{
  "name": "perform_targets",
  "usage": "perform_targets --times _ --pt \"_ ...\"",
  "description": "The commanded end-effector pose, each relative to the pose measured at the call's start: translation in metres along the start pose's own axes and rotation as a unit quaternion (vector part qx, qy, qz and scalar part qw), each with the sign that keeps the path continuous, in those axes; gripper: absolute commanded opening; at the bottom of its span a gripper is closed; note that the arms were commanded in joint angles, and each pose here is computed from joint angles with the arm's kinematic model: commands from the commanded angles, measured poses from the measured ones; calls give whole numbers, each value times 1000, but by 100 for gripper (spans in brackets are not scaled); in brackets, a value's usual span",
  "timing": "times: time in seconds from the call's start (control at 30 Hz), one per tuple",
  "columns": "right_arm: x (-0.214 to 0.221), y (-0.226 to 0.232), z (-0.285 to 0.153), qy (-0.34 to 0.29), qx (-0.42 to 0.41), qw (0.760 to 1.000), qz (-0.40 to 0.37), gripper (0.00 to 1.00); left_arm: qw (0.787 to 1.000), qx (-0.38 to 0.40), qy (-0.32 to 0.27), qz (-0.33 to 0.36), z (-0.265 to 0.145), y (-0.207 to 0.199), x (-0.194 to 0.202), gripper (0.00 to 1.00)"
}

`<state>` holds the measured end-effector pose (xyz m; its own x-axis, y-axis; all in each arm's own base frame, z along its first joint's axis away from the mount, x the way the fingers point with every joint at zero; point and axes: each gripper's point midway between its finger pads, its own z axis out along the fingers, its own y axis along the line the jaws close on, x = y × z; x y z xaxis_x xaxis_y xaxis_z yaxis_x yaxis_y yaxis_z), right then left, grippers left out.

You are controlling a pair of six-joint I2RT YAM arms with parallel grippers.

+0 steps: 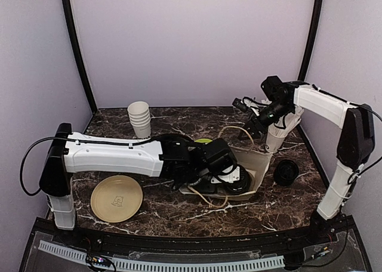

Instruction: Pack the takeout coffee

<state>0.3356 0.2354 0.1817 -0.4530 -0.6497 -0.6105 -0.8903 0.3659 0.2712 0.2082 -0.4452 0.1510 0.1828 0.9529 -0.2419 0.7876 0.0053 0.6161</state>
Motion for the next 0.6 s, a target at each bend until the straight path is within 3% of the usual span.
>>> perform_targets --times 0.0,0.3,0.57 --pt "-11 6 -8 -21 1 1000 -17 59 997 71 18 -18 11 -7 10 53" --pt "10 19 -6 2 -21 1000 -21 59 977 196 48 -66 27 -18 18 54" --pt "18 29 -11 11 -33 999 -18 59 959 260 20 -108 15 -16 11 55"
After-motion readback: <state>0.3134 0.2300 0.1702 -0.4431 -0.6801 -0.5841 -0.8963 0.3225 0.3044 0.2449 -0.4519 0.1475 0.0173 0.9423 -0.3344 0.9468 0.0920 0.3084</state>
